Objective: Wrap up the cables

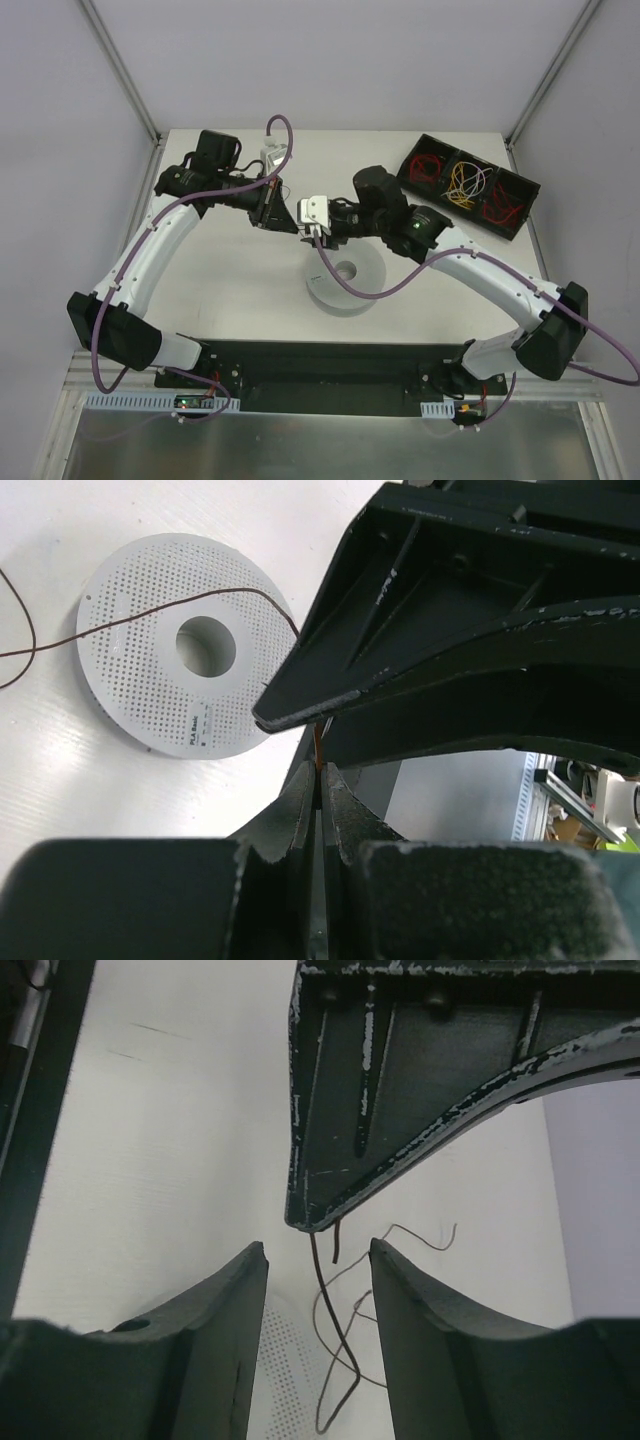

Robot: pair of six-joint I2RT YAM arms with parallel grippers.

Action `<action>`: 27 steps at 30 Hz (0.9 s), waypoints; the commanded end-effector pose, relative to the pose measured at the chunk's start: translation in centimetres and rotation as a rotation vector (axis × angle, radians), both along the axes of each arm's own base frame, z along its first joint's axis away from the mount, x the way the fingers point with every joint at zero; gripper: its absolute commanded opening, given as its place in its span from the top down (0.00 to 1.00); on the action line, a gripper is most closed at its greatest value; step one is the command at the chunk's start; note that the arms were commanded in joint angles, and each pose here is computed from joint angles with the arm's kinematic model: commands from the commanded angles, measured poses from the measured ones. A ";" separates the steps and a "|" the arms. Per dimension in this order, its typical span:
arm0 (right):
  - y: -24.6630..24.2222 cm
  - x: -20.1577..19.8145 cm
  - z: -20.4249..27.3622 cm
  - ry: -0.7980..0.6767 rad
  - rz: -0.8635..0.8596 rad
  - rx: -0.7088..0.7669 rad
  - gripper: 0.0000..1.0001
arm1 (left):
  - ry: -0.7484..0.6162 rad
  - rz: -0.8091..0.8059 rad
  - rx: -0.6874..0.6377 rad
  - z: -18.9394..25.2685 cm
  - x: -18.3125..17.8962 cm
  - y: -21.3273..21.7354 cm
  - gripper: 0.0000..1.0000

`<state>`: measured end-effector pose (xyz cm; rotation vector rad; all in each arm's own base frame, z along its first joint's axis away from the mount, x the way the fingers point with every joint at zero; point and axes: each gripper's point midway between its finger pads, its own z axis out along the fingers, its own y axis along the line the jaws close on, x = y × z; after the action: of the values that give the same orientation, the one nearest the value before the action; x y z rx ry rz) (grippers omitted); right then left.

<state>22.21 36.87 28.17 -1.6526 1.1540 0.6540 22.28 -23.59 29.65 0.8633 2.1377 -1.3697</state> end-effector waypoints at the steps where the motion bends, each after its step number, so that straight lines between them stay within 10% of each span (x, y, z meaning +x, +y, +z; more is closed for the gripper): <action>1: 0.4 2.0 1.2 -0.163 -0.046 0.009 0.53 | -0.009 -0.022 -0.042 1.4 -0.3 -0.2 1.00; 27: 0.5 1.5 1.5 -0.203 -0.014 0.020 0.80 | 0.037 0.009 -0.004 0.0 0.5 -0.2 1.00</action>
<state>24.13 36.78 27.33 -1.6859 1.0831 0.4612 22.51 -23.76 29.21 0.8315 2.1750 -1.3928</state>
